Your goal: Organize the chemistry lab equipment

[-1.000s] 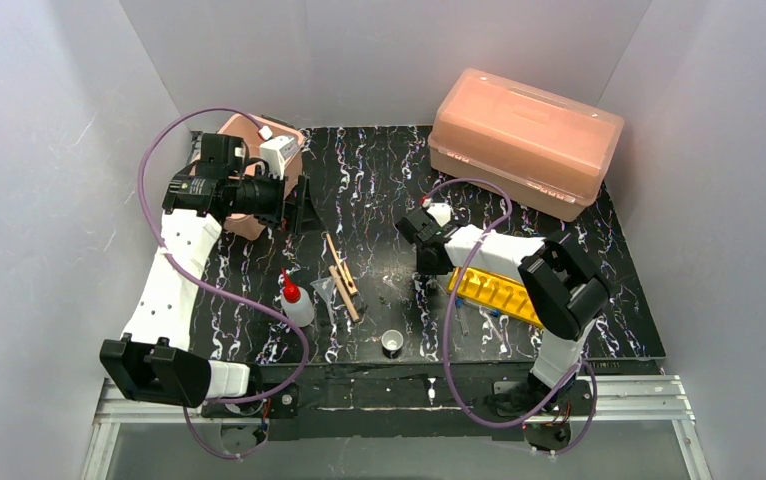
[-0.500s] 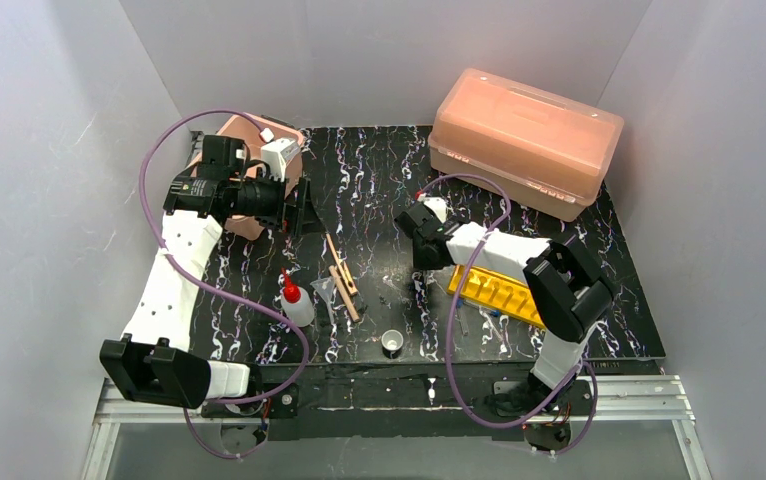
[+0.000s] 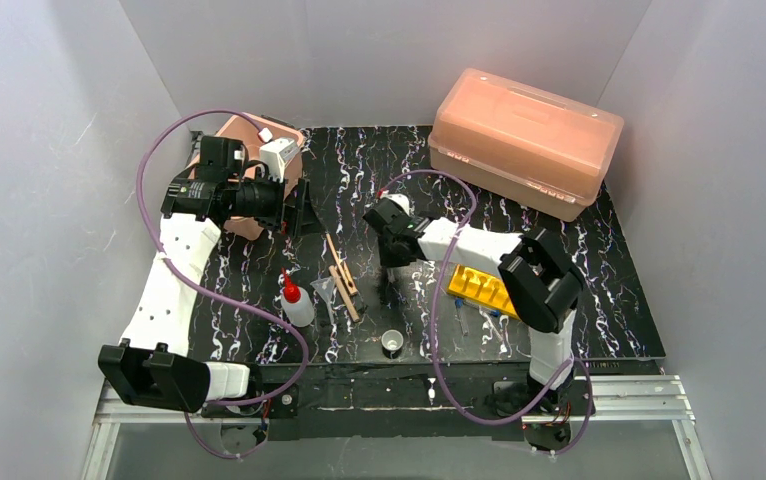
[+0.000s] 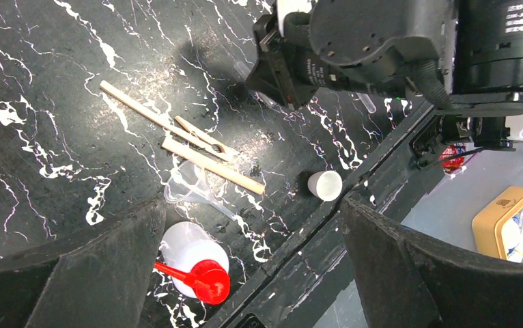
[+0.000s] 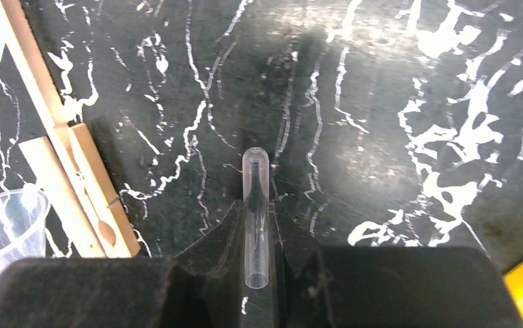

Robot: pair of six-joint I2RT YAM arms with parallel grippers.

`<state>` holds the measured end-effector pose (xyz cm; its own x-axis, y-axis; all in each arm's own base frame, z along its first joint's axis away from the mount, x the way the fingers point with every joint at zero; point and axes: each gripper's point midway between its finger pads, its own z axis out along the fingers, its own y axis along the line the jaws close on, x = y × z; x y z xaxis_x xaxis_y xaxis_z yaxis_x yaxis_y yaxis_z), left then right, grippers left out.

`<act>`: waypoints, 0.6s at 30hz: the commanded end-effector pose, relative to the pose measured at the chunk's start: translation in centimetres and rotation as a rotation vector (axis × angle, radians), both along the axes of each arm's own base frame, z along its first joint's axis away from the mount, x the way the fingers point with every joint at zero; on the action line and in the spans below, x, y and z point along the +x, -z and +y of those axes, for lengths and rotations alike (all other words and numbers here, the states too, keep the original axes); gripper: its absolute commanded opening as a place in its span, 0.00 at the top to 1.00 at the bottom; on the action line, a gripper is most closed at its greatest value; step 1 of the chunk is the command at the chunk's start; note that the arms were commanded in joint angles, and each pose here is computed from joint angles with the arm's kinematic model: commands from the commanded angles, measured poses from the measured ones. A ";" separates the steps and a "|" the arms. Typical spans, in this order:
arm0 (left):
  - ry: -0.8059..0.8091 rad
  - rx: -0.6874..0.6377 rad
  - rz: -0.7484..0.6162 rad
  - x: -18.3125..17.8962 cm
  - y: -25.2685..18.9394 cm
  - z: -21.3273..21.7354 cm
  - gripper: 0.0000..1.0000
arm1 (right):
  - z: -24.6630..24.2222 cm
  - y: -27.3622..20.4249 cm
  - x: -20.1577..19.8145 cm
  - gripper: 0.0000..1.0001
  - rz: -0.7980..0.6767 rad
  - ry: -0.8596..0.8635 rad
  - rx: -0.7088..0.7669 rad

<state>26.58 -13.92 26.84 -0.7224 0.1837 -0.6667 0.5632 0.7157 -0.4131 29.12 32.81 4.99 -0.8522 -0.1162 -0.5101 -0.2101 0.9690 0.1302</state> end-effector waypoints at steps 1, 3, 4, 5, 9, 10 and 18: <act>0.016 -0.012 -0.019 -1.1 -0.5 0.1 0.01 | 1.0 0.4 -0.1 0.84 0.036 -0.009 0.000; 0.015 -0.008 -0.024 -1.2 -0.6 0.2 0.01 | 0.9 1.0 -0.3 0.83 0.048 -0.008 -0.003; 0.016 -0.004 -0.027 -1.2 -0.6 0.2 0.01 | 0.9 1.2 -0.4 0.83 0.052 -0.009 -0.005; 0.016 -0.001 -0.029 -1.3 -0.6 0.3 0.01 | 0.9 1.4 -0.5 0.83 0.056 -0.009 -0.007; 0.014 0.002 -0.035 -1.3 -0.7 0.3 0.01 | 1.1 1.6 -0.6 0.72 0.067 -0.024 -0.001; 0.013 0.000 -0.035 -1.3 -0.8 0.3 0.01 | 1.3 1.4 -0.6 0.65 0.070 -0.032 0.003; 0.013 -0.002 -0.033 -1.2 -0.9 0.3 0.01 | 1.9 -5.6 0.7 0.43 -0.033 -0.076 0.037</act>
